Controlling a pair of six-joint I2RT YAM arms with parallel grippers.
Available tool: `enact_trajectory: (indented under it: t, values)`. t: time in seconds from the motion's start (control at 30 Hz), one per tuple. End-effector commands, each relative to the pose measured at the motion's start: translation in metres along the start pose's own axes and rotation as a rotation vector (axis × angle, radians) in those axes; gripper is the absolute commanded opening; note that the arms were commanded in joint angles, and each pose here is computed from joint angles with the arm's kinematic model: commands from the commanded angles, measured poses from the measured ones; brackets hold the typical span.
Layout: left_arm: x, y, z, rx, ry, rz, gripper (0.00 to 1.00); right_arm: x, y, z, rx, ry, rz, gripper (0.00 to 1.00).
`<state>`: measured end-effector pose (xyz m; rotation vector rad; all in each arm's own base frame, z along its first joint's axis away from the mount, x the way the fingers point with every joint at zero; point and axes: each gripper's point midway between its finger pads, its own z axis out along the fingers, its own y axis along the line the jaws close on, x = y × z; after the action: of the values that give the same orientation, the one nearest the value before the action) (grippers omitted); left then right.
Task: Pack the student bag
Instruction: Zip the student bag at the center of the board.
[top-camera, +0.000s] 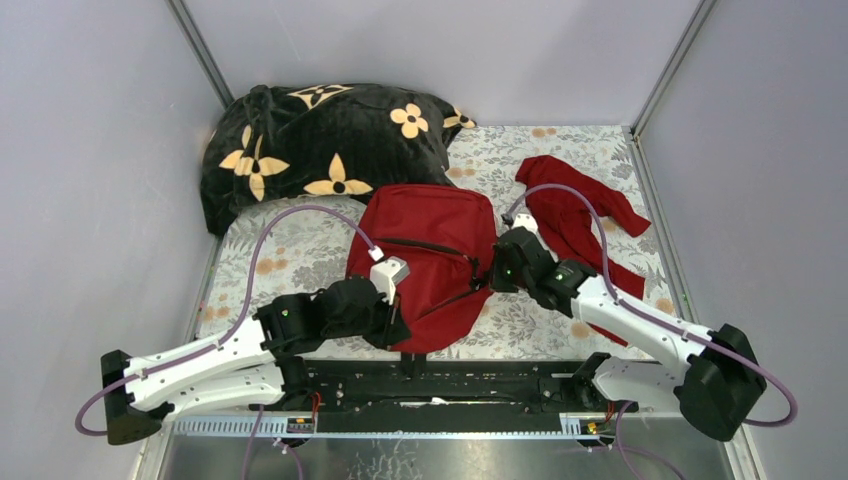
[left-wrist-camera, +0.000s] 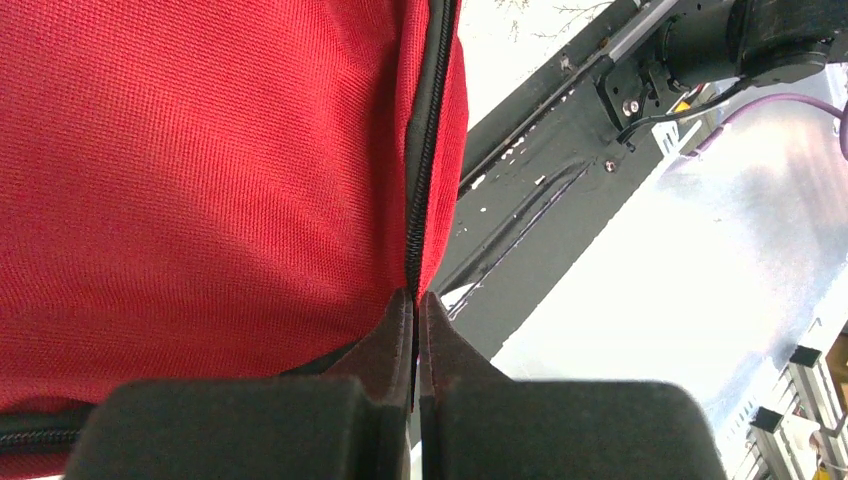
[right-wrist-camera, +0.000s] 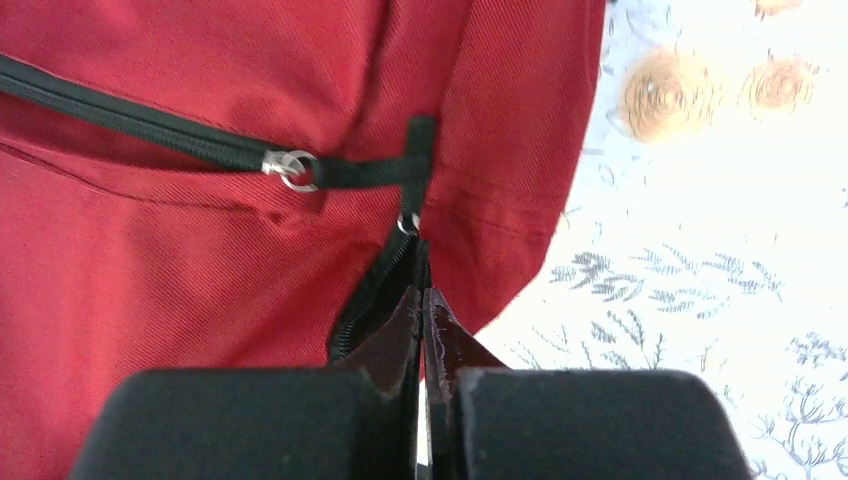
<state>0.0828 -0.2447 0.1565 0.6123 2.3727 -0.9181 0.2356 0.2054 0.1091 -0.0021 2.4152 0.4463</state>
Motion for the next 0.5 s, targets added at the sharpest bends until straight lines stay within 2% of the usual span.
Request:
enact_trajectory:
  t: [0.0,0.17,0.47]
  values:
    - [0.004,-0.022,-0.022,0.106,0.042,0.035,0.00,0.026,-0.067,0.005,0.234,0.031,0.019,0.00]
    - [0.001,-0.023,-0.040,0.116,0.006,0.026,0.00,0.025,-0.080,0.024,0.306,0.005,0.014,0.00]
    - [0.010,-0.021,-0.036,0.105,0.063,0.024,0.00,-0.047,-0.079,0.026,0.355,-0.186,-0.020,0.00]
